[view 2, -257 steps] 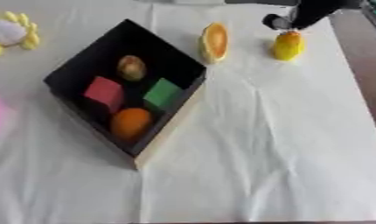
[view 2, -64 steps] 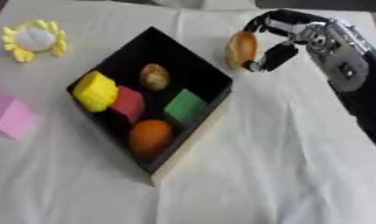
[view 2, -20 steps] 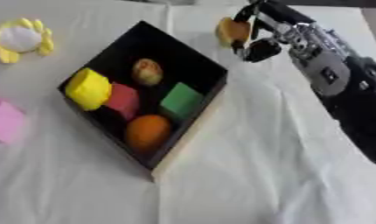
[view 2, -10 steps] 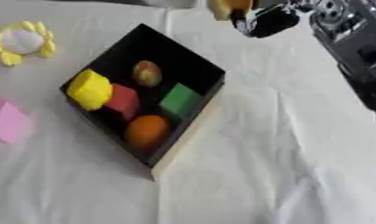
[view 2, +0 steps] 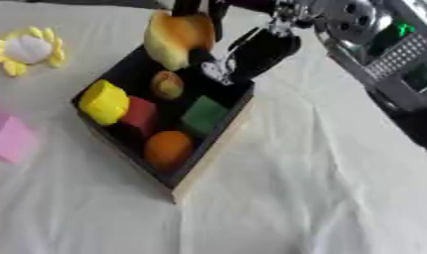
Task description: Pick up objects on the table and place them in the box.
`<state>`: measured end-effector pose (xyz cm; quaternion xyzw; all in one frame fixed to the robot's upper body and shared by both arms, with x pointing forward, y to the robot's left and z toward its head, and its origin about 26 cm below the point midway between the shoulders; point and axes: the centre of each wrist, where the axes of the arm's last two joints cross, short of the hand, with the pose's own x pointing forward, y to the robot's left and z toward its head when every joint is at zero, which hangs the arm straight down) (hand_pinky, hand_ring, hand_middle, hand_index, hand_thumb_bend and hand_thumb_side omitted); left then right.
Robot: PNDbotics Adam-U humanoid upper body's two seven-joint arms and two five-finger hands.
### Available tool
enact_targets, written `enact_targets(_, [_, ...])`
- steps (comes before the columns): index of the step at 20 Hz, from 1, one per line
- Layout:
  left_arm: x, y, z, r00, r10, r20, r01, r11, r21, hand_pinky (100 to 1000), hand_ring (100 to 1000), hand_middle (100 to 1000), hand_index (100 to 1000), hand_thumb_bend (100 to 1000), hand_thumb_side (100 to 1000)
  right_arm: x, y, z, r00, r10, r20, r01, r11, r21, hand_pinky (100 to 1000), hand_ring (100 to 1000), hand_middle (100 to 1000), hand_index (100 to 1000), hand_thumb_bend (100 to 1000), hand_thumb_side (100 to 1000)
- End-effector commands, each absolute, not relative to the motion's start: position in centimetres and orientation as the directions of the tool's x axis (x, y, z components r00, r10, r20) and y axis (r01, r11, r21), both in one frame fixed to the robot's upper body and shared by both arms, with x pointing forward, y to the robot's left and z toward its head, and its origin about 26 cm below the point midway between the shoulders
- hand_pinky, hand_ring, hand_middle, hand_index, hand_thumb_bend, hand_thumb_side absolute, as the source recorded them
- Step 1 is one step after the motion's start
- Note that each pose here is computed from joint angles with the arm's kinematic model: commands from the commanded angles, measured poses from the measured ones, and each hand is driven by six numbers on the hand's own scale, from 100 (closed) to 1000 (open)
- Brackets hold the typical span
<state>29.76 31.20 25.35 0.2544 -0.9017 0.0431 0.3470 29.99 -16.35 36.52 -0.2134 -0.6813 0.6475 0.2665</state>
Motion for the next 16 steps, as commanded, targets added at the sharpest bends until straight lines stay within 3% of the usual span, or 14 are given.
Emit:
enact_targets(1, [29.5,31.2,26.6,-0.651,-0.452,0.609,-0.49,0.864,0.118,824,715,718,877,100,590,28.8,-14.9,36.8,-0.805,0.59,0.054,-0.045,0.03,-0.999,748,545,392,431,100,130])
enact_targets(11, [29.5,31.1,26.8,-0.66,-0.446,0.604,-0.48,0.869,0.117,823,715,718,877,100,589,30.3,-12.3,34.4,-0.812,0.584,0.014,-0.088,-0.099,-0.991,754,576,437,491,100,141])
enact_targets(14, [29.5,30.9,26.7,-0.662,-0.441,0.606,-0.475,0.872,0.117,823,715,718,877,100,590,31.0,-11.6,33.9,-0.807,0.59,-0.004,-0.073,-0.107,-0.992,769,627,499,573,105,140])
enact_targets(16, [29.6,30.9,26.7,-0.661,-0.44,0.608,-0.473,0.873,0.116,823,715,718,877,100,590,31.4,-11.3,33.4,-0.806,0.591,-0.022,-0.076,-0.14,-0.987,796,722,609,697,197,113])
